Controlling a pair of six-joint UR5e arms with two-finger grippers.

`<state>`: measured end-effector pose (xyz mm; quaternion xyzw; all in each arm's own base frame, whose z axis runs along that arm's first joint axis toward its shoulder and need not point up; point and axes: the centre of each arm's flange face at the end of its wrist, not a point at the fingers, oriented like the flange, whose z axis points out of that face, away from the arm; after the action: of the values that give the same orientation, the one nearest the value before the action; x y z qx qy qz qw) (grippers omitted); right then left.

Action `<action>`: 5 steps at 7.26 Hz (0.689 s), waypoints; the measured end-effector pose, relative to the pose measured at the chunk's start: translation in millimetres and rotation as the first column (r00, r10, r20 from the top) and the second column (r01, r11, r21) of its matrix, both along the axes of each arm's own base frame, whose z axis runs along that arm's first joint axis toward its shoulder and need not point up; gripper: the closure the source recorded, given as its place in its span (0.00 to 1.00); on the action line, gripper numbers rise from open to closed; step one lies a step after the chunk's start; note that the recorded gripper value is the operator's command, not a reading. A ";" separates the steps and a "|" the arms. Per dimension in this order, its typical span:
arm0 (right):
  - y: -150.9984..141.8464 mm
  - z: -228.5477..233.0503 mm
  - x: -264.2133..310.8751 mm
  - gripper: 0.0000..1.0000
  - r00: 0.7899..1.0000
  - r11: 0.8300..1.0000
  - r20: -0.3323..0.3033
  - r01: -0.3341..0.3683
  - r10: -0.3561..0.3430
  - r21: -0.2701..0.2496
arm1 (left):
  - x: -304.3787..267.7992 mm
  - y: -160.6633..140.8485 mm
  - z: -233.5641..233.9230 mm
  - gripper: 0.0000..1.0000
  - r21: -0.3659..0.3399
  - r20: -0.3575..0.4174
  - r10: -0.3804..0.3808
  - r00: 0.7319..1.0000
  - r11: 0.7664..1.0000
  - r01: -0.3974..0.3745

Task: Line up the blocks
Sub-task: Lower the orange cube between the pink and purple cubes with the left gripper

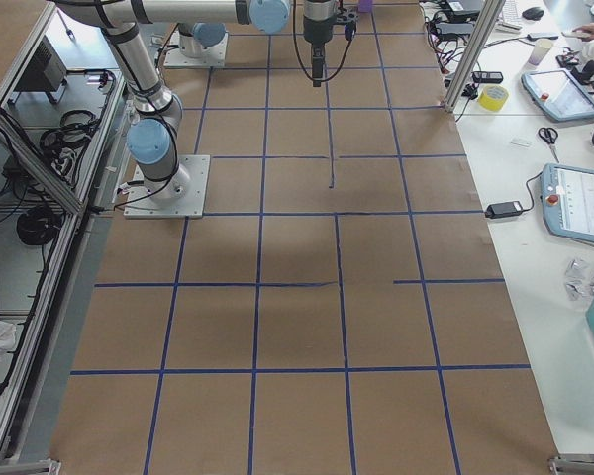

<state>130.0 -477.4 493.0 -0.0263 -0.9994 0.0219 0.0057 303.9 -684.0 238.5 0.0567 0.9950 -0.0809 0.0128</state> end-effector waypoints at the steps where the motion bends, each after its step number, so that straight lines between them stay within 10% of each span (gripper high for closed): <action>1: -0.1 0.1 0.0 0.00 1.000 1.000 0.000 0.000 0.000 -0.001 | 3.6 1.9 -5.2 1.00 0.011 0.000 0.010 1.000 1.000 -0.010; 5: -0.8 0.1 -0.4 0.00 1.000 1.000 0.000 0.001 -0.001 -0.003 | 5.3 5.8 -15.6 1.00 0.030 -0.012 0.043 0.999 0.999 -0.043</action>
<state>129.7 -478.1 493.0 -0.0267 -0.9993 0.0237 0.0057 309.2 -678.2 222.9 0.0350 0.9972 -0.0664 0.0076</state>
